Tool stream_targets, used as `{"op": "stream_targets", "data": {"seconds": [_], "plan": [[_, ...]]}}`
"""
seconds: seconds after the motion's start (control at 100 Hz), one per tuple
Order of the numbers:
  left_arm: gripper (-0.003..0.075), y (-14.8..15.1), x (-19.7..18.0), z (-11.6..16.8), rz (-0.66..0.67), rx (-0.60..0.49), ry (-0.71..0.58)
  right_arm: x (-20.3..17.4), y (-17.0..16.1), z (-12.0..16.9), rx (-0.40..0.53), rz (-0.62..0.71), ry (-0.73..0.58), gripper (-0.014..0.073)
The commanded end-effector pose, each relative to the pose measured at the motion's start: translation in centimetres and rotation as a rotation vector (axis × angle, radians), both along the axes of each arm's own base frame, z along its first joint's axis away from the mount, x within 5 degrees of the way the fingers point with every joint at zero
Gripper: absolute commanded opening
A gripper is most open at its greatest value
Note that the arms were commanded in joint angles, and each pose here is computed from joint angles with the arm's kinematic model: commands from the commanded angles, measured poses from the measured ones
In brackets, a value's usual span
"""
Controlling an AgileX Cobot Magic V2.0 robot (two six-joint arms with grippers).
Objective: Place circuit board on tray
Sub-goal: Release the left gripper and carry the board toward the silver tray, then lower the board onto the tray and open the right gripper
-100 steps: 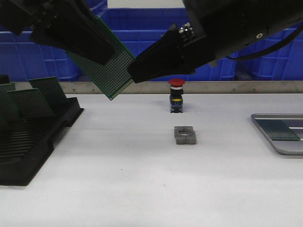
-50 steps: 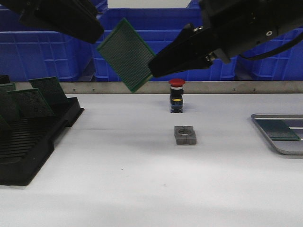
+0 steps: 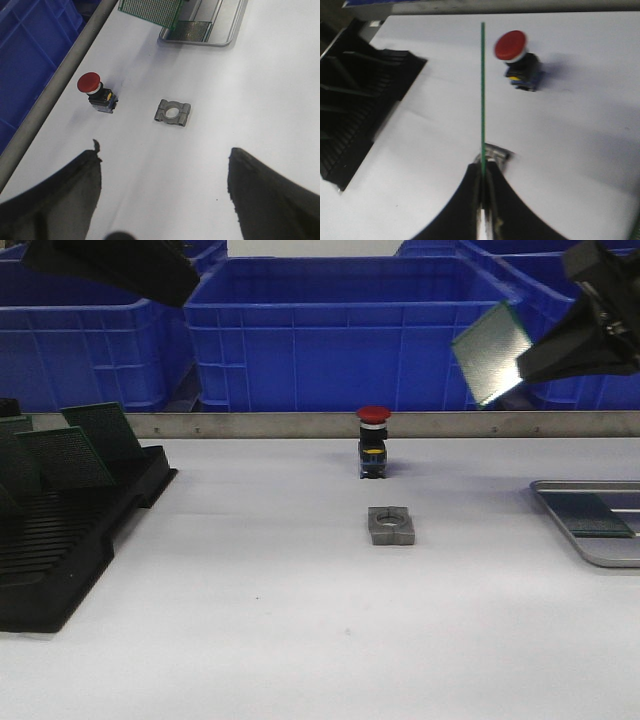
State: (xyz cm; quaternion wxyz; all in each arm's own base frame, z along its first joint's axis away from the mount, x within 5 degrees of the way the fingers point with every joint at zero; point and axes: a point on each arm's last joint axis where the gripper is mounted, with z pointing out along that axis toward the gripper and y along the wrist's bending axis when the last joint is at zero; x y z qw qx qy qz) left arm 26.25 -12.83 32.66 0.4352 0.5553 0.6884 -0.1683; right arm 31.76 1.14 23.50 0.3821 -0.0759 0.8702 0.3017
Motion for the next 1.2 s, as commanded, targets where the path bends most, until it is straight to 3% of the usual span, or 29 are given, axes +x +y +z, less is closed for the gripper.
{"op": "stream_targets", "data": {"seconds": [0.0, 0.32, 0.75, 0.9, 0.99, 1.19], "plan": [[0.0502, 0.0, -0.5, 2.2, 0.022, -0.079, -0.042, -0.2, -2.2, 1.7, 0.043, -0.081, -0.016, -0.0067], [0.0501, -0.1, -0.5, 2.3, 0.027, -0.105, -0.034, -1.0, -7.2, 0.5, -0.018, -0.249, 0.092, -0.0067], [0.0501, -0.1, -0.5, 2.3, 0.027, -0.105, -0.034, 0.5, -8.2, -5.4, 0.009, -0.290, 0.281, -0.0067], [0.0493, -0.1, -0.5, 2.3, 0.027, -0.105, -0.034, 0.6, -8.3, -6.0, 0.009, -0.295, 0.298, -0.0055], [0.0493, -0.1, -0.5, 2.3, 0.027, -0.105, -0.034, 0.6, -8.3, -5.9, 0.009, -0.294, 0.297, 0.0051], [0.0493, -0.1, -0.5, 2.3, 0.026, -0.105, -0.034, 0.6, -8.3, -5.9, 0.009, -0.294, 0.296, 0.0514]]}}
